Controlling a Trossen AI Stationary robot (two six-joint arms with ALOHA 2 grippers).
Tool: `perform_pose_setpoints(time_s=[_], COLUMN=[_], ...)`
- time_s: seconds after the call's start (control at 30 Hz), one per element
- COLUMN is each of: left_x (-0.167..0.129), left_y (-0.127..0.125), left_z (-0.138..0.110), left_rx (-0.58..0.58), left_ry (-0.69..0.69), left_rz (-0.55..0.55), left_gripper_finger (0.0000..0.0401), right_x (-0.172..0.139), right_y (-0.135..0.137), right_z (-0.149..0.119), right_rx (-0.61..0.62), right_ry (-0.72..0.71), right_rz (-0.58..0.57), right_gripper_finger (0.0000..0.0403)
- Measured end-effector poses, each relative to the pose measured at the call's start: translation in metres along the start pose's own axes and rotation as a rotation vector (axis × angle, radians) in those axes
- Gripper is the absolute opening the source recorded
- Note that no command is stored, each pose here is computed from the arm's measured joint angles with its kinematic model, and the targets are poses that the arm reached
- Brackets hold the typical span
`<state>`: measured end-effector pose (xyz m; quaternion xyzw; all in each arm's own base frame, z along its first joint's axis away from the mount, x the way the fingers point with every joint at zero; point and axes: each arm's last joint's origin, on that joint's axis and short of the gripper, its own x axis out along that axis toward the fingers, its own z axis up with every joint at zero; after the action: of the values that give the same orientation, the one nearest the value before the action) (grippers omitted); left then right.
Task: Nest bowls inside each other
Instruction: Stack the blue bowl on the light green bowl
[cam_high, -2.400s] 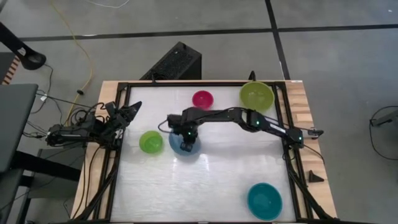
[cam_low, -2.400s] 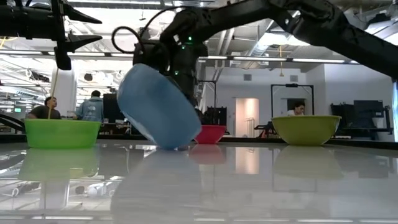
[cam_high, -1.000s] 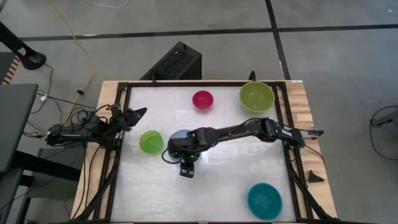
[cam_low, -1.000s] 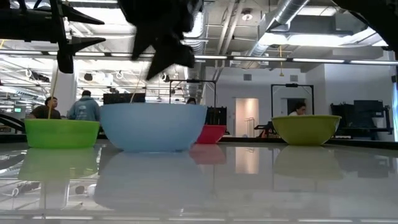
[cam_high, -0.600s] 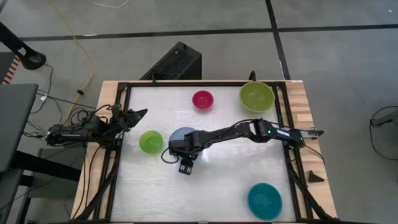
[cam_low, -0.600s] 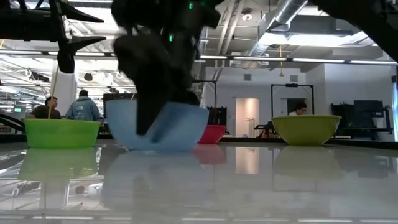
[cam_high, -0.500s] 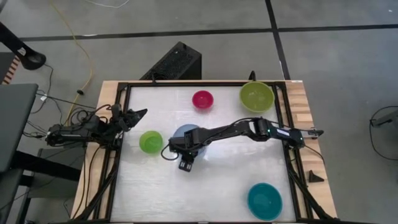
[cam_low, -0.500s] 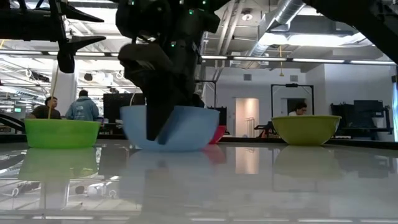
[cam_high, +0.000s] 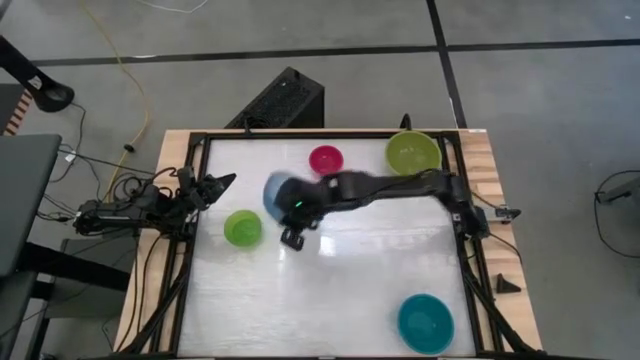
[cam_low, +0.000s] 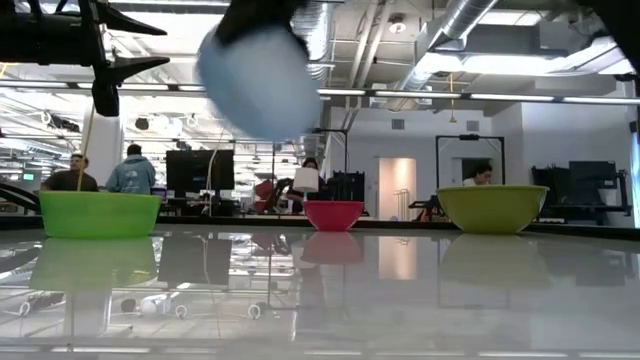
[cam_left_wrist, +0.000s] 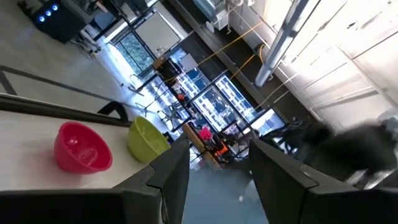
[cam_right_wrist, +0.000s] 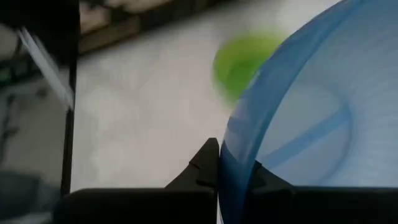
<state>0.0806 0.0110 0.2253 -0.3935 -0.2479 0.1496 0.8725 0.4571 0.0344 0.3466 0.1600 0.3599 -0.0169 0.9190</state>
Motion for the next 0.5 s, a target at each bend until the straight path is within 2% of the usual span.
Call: perform_pose_setpoints(time_s=[0.1, 0.23, 0.33, 0.5], left_x=[0.000, 0.000, 0.000, 0.000], left_y=[0.000, 0.000, 0.000, 0.001], left_z=[0.000, 0.000, 0.000, 0.000], left_rx=[-0.003, -0.003, -0.003, 0.004], left_ry=[0.001, 0.000, -0.003, -0.018], left_rz=[0.000, 0.000, 0.004, 0.022], left_gripper_finger=[0.0155, 0.0155, 0.0155, 0.0155], right_x=[-0.048, -0.106, -0.148, -0.183], right_y=[0.009, 0.025, 0.028, 0.011], right_z=[0.002, -0.013, -0.033, -0.078], right_rx=[-0.024, -0.044, -0.023, 0.062], right_ry=[-0.076, -0.153, -0.217, -0.299], right_rz=[-0.093, -0.199, -0.258, -0.334], right_gripper_finger=[0.0032, 0.0032, 0.0032, 0.0032])
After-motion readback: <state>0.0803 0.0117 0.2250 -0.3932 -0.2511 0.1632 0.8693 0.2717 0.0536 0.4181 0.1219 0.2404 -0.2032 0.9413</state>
